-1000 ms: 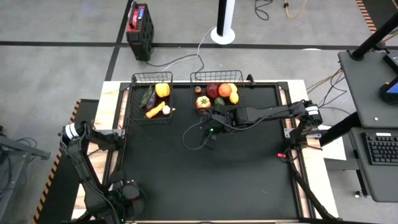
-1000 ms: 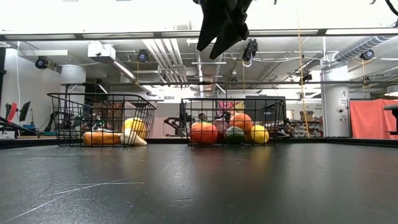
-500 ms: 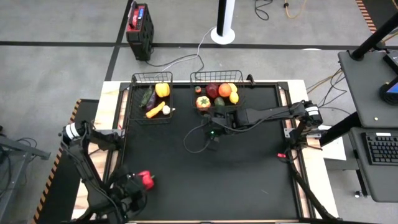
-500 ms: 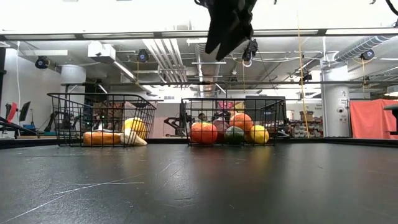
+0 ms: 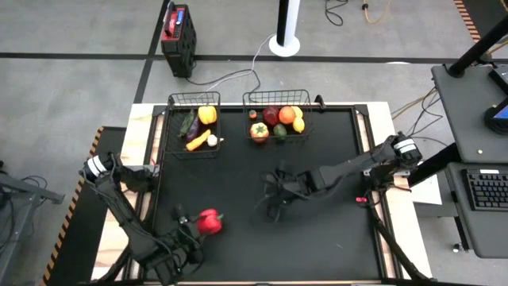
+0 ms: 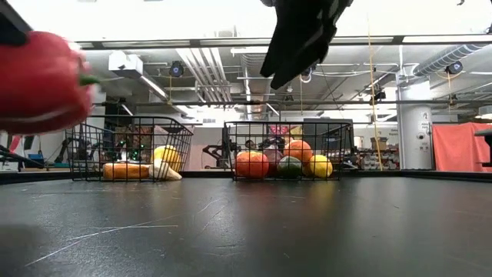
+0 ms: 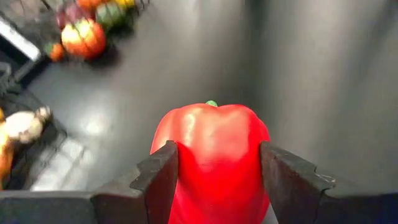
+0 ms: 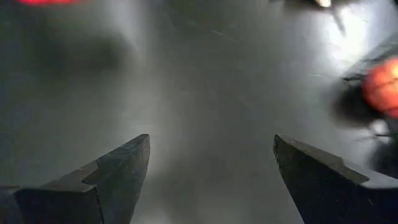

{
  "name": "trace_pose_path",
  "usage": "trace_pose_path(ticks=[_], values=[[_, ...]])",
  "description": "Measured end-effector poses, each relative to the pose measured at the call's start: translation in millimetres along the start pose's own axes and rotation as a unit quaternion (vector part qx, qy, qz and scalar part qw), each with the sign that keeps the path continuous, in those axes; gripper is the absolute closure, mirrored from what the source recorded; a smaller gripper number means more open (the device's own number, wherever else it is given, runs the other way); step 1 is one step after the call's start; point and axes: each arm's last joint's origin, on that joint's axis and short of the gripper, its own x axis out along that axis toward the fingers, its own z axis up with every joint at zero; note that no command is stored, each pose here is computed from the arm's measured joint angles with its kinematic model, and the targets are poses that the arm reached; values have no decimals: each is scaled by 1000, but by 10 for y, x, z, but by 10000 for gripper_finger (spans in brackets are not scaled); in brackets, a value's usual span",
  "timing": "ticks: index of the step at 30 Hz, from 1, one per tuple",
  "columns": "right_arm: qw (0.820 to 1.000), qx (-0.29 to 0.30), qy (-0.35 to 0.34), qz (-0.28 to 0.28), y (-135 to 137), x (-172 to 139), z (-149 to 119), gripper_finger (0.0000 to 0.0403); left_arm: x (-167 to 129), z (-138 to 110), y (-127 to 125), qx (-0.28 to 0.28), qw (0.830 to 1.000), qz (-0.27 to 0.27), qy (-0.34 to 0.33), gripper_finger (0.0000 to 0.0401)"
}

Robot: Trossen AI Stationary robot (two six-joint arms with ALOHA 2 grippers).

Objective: Sort produce into baskets
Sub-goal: Put the red bell pepper into the left black wire basket

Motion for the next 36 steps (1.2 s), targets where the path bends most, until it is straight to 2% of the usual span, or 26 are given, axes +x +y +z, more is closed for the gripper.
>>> trace_pose_path(ticks=[6, 12, 18, 24, 29, 32, 36], values=[[997, 15, -71, 20, 206, 106, -203, 71, 120, 145, -44, 25, 998, 8, -58, 205], [987, 33, -144, 58, 296, 207, -295, 71, 191, 219, -47, 48, 996, 20, -75, 205], [978, 28, -194, 74, 303, 278, -379, 71, 129, 335, -88, 30, 992, 25, -119, 205], [973, 34, -213, 81, 287, 327, -461, 71, -31, 577, -141, 52, 984, 37, -167, 205], [973, 33, -212, 82, 299, 325, -475, 71, -70, 654, -128, 76, 979, 53, -181, 205], [973, 33, -214, 85, 301, 297, -469, 71, -68, 743, -53, 95, 977, 75, -178, 205], [968, 44, -228, 91, 270, 182, -419, 71, -21, 996, 155, 107, 975, 116, -159, 205]])
